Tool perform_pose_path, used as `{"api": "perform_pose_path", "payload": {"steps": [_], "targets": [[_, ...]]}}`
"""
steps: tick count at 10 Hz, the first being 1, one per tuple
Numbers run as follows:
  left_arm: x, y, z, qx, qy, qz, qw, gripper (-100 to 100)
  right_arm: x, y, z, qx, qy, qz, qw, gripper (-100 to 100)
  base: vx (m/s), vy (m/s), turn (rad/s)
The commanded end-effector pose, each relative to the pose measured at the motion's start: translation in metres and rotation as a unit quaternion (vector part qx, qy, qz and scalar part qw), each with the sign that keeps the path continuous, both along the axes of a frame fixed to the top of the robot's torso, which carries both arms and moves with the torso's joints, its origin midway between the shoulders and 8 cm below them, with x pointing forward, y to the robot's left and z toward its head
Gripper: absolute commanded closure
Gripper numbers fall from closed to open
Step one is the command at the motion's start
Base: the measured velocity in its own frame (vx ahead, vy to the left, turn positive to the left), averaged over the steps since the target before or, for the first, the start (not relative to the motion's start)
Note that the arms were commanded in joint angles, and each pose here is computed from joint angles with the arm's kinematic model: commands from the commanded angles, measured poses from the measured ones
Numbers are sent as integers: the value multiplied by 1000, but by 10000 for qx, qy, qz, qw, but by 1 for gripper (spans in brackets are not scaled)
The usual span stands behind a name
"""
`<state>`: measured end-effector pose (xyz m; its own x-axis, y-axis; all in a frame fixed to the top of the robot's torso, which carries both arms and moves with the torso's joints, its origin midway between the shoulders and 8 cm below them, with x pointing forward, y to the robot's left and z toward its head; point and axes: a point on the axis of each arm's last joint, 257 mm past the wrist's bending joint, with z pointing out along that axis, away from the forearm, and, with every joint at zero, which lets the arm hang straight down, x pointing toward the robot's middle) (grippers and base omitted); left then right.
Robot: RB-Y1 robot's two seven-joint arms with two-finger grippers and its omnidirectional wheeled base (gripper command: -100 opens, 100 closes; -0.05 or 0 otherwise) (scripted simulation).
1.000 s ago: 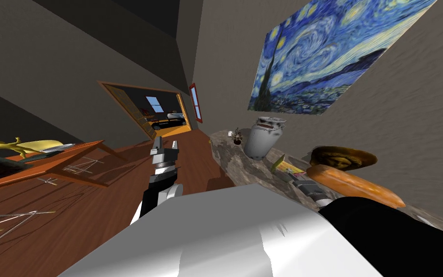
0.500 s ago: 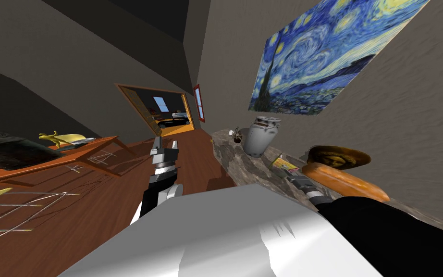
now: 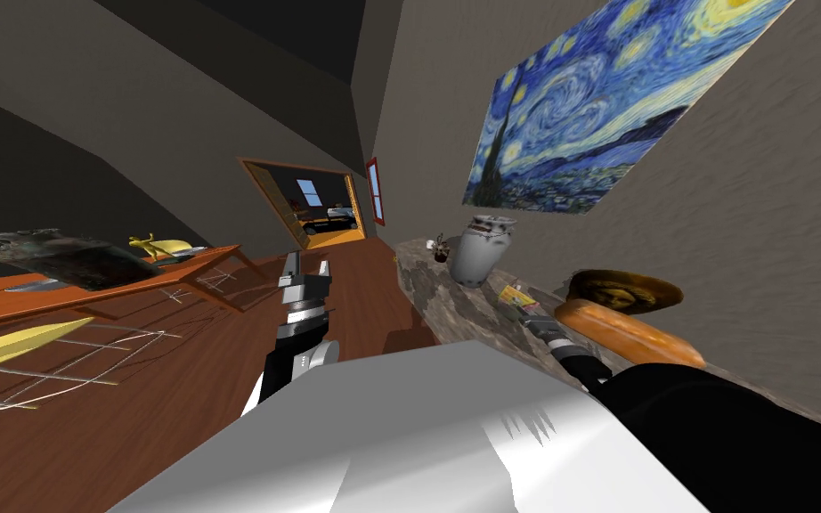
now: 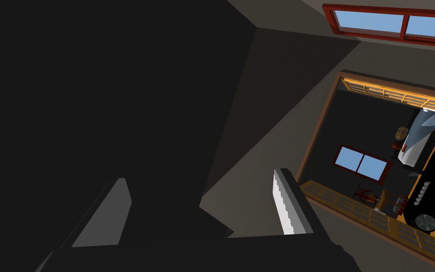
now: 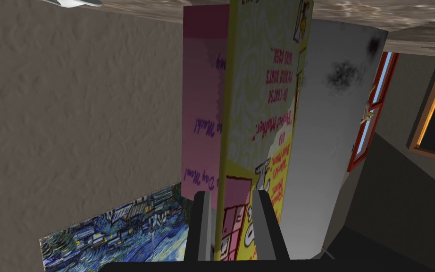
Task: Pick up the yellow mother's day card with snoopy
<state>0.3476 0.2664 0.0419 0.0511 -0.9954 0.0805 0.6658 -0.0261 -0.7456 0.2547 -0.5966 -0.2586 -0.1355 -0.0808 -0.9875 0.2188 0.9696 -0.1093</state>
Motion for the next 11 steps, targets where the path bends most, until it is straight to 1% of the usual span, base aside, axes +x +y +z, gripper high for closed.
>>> {"api": "perform_pose_path", "payload": {"steps": [1,2,4,5,7,8,9,11], "targets": [[0,0,0,0,0,0,10000,0,0,-8,-5,-4,76,-183,9998,100,-83,-27,34],[0,0,0,0,1,0,10000,0,23,7,0,-4,-31,-49,10000,100,-132,-35,128],[0,0,0,0,0,0,10000,0,19,-6,-5,-7,79,-311,9995,100,-106,-19,66],[0,0,0,0,1,1,10000,0,42,10,1,-7,-34,-174,9998,100,-128,-32,106],[0,0,0,0,0,0,10000,0,38,-1,-4,-9,67,-413,9991,100,-118,-44,79],[0,0,0,0,1,1,10000,0,60,15,3,-9,-47,-285,9996,100,-132,-22,108],[0,0,0,0,0,0,10000,0,59,11,1,-9,-9,-375,9993,100,-149,-29,125],[0,0,0,0,1,1,10000,0,55,1,-3,-9,74,-570,9983,100,-47,-1,-3]]}}
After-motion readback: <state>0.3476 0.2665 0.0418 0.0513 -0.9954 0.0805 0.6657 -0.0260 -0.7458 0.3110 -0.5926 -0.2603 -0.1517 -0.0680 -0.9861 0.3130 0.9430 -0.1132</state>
